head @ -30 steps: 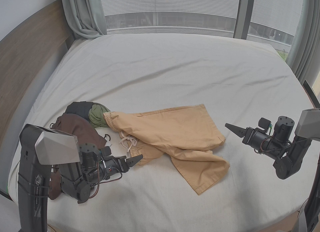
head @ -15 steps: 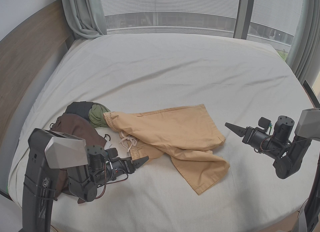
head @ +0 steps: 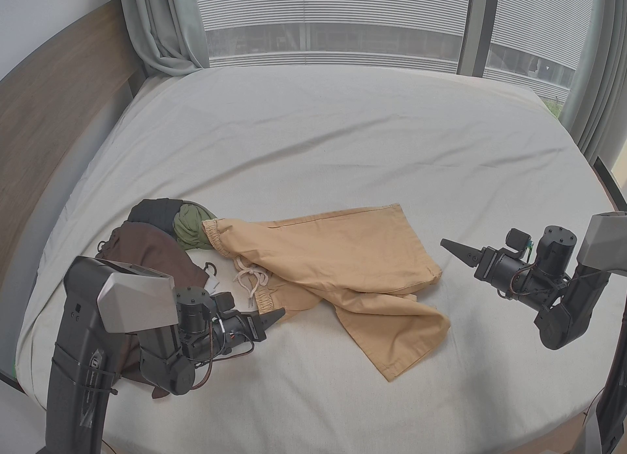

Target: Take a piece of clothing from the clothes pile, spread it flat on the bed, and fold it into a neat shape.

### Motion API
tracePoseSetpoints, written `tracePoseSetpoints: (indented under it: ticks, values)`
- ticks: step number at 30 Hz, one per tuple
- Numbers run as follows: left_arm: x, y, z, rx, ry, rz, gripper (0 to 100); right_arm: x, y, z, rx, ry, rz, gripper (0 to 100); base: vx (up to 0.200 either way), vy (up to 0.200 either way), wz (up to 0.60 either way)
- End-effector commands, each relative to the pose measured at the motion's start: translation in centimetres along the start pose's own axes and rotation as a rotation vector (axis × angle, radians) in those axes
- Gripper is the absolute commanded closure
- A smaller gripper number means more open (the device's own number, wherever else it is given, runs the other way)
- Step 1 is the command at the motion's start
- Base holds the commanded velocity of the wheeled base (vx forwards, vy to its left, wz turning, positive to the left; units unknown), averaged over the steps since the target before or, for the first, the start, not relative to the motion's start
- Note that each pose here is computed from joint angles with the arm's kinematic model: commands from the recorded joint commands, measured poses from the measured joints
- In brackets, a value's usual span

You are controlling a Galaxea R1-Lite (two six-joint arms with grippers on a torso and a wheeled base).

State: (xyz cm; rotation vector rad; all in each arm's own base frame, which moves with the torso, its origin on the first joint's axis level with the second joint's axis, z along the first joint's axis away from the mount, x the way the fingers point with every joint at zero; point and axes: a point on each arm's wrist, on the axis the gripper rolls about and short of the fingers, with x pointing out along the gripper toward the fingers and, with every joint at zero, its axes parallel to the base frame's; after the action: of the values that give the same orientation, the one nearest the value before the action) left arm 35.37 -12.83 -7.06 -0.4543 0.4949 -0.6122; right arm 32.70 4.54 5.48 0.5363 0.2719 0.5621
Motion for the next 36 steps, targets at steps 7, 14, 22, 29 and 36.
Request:
tracePoseSetpoints:
  ticks: [7,14,22,29,36]
  values:
    - [0.2,0.0,-0.3,0.003,0.000,-0.007,100,-0.1,0.0,-0.1,0.004,0.005,-0.004,0,0.000,0.000,0.00]
    - [-4.0,-2.6,3.3,-0.042,-0.046,-0.014,100,-0.6,-0.4,-0.5,0.010,0.019,-0.023,0,0.000,0.000,0.00]
    - [-9.5,-3.5,4.7,-0.088,-0.058,0.044,100,-0.6,-1.0,-1.5,0.027,0.052,-0.040,0,0.000,0.000,0.00]
    - [-12.6,-3.2,4.3,-0.130,-0.043,0.111,100,-0.6,-1.0,-1.8,0.031,0.065,-0.042,0,0.000,0.000,0.00]
    - [-14.7,-3.2,2.7,-0.172,0.021,0.161,100,-0.7,-1.0,-2.4,0.039,0.086,-0.047,0,0.000,0.000,0.00]
